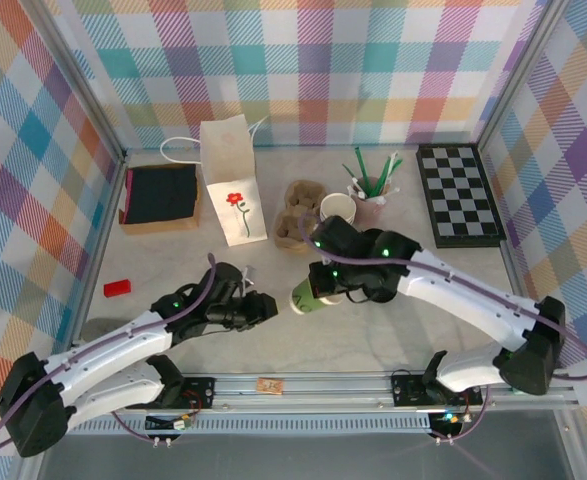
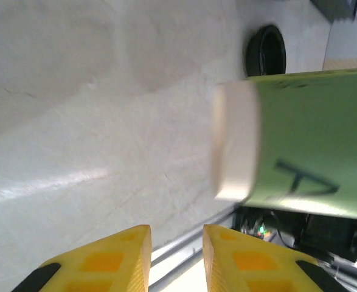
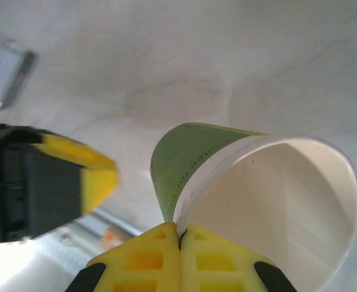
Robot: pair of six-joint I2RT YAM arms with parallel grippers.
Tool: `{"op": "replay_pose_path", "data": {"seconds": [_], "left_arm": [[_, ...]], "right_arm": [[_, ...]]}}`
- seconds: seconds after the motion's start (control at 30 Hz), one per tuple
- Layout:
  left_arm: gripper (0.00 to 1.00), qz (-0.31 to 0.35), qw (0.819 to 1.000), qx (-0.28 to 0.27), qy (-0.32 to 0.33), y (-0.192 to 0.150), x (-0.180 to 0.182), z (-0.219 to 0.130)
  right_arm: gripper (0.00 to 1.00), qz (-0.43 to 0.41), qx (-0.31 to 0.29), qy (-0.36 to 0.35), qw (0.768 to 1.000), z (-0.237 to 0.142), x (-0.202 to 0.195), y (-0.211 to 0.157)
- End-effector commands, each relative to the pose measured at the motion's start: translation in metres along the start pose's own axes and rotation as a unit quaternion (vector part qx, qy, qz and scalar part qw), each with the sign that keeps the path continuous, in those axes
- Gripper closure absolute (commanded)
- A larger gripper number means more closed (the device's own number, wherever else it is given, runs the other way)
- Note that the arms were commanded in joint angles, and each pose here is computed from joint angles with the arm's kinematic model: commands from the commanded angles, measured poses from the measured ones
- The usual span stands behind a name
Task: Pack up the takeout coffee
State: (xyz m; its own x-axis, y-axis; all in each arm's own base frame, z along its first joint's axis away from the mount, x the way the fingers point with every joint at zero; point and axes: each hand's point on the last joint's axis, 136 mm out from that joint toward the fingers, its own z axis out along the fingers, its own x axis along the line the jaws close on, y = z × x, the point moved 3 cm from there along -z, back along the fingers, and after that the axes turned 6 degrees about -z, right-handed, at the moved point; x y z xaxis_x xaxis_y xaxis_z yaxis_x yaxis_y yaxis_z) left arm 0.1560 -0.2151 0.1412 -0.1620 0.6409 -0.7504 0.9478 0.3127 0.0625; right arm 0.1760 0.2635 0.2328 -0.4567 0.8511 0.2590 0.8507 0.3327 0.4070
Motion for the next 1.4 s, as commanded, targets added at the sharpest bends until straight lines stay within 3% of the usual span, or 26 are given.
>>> {"op": "replay_pose_path", "data": {"seconds": [0.0, 0.23, 0.9, 1.17, 1.37], "left_arm": [[0.71, 0.007, 0.999, -0.029, 0.027, 0.010, 0.006, -0.017], [0.72, 0.006, 0.999, -0.042, 0.023, 0.019, 0.006, -0.027], [0.72, 0.013, 0.998, -0.052, 0.027, 0.025, 0.008, -0.036], [0.72, 0.017, 0.998, -0.055, 0.031, 0.027, 0.008, -0.038], [0.72, 0.021, 0.997, -0.061, 0.031, 0.030, 0.005, -0.043]], "right_arm": [[1.00, -0.072, 0.077, -0.161, 0.981, -0.006, -0.043, -0.018], [1.00, -0.106, 0.120, -0.246, 0.956, 0.009, -0.044, -0.012], [0.90, -0.123, 0.165, -0.202, 0.958, 0.072, -0.019, -0.012], [0.77, -0.127, 0.181, -0.192, 0.956, 0.080, -0.015, -0.014], [0.65, -0.127, 0.157, -0.179, 0.963, 0.051, -0.004, -0.003]]}}
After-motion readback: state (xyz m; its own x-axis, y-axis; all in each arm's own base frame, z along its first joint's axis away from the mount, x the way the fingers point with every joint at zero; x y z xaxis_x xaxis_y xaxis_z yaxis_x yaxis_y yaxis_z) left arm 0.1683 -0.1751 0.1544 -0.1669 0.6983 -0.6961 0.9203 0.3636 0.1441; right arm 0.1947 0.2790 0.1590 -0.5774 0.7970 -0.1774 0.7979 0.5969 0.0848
